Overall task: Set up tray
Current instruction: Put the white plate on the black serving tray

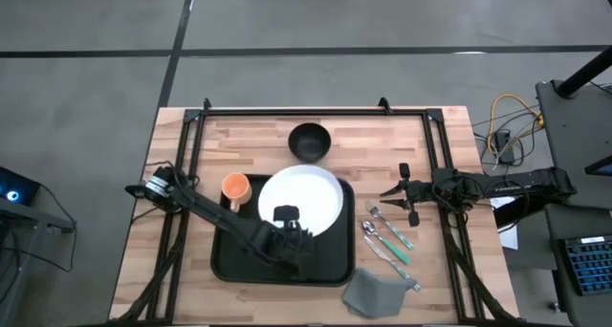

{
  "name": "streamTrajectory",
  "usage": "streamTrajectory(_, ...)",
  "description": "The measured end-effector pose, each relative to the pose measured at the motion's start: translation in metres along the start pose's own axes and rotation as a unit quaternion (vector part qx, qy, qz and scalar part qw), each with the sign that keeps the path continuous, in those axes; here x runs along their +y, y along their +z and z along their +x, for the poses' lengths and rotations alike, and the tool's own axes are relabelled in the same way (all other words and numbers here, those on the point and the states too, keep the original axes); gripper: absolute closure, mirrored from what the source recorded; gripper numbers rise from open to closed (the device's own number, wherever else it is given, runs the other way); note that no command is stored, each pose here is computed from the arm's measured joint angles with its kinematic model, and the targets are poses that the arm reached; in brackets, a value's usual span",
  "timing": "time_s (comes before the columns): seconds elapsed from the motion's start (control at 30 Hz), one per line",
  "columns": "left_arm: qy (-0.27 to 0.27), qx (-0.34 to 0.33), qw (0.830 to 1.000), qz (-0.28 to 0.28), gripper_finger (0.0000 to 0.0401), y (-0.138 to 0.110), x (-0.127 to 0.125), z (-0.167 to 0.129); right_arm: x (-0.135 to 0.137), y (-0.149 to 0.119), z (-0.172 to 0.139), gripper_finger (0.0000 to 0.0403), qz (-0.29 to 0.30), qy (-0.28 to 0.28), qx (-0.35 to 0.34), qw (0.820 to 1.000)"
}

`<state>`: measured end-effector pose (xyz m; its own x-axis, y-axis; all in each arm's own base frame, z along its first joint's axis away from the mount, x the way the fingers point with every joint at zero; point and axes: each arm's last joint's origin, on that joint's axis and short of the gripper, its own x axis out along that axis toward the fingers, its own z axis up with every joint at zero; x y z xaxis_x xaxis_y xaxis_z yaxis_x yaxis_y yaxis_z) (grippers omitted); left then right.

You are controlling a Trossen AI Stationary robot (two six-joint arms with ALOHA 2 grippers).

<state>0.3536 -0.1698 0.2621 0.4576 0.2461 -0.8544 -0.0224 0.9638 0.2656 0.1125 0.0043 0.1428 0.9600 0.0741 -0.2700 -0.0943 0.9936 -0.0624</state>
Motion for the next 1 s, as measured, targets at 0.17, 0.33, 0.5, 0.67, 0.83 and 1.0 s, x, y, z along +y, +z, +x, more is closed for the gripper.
streamTrajectory(0.17,-0.023,0.002,1.000,0.004,0.0401,-0.010,-0.021,-0.007,0.000,0.000,0.000,0.0335,0.000,0.000,0.000,1.000)
streamTrajectory(0.33,-0.037,0.009,0.999,-0.014,0.0401,-0.020,-0.036,-0.011,0.000,0.000,0.000,0.0335,0.000,0.000,0.000,1.000)
streamTrajectory(0.5,-0.049,0.021,0.998,-0.041,0.0401,-0.032,-0.050,-0.014,0.000,0.000,0.000,0.0335,0.000,0.000,0.000,1.000)
streamTrajectory(0.67,-0.063,0.031,0.996,-0.061,0.0401,-0.042,-0.063,-0.017,0.000,0.000,0.000,0.0335,0.000,0.000,0.000,1.000)
streamTrajectory(0.83,-0.072,0.029,0.995,-0.067,0.0401,-0.050,-0.074,-0.022,0.000,0.000,0.000,0.0335,0.000,0.000,0.000,1.000)
streamTrajectory(1.0,-0.090,0.056,0.990,-0.096,0.0401,-0.061,-0.081,-0.019,0.000,0.000,0.000,0.0335,0.000,0.000,0.000,1.000)
